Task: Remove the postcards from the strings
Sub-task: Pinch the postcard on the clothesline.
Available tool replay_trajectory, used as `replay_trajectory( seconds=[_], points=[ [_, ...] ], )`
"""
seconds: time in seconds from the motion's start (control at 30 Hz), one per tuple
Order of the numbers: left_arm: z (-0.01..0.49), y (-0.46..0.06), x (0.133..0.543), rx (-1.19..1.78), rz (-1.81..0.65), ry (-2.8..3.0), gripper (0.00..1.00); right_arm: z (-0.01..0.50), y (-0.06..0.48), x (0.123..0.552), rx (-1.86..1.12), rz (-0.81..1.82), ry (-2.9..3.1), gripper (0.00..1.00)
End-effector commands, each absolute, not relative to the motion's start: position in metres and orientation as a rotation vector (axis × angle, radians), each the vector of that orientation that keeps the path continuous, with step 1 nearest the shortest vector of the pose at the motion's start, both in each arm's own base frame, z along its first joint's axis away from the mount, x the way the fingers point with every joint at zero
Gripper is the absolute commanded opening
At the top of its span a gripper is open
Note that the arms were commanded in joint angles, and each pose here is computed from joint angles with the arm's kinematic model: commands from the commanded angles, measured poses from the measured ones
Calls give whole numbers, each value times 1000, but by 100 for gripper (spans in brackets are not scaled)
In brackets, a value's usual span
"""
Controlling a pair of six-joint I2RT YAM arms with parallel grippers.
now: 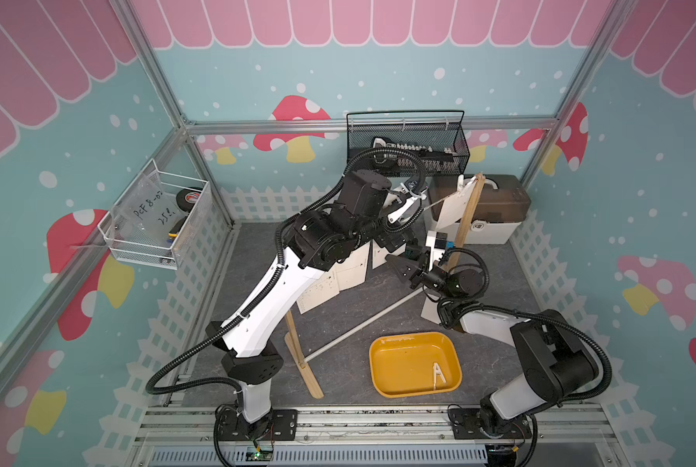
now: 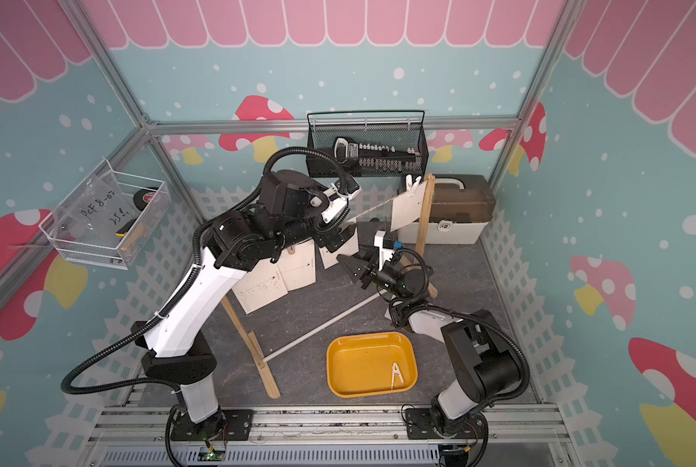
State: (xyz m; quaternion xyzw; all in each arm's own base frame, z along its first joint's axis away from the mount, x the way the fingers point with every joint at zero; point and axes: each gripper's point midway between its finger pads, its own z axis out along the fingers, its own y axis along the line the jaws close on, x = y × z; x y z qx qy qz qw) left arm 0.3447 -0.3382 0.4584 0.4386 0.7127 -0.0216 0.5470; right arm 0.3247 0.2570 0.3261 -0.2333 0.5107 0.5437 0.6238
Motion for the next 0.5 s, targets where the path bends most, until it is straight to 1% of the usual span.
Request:
replay_trajectory(
  seconds=[0.0,0.13,0.23,0.47],
  points=[
    [462,-332,341,1056,-52,1680,98,339,250,311,-543,1217,1105,41],
    [462,-330,338,1060,-64,1678,98,337,247,307,-538,1211,1109,32],
    [465,-329,336,1054,-129,1684,97,336,247,305,-539,1211,1110,25],
    [463,-331,326,1096,-223,1681,94,337,246,305,-534,1209,1107,15]
  ],
)
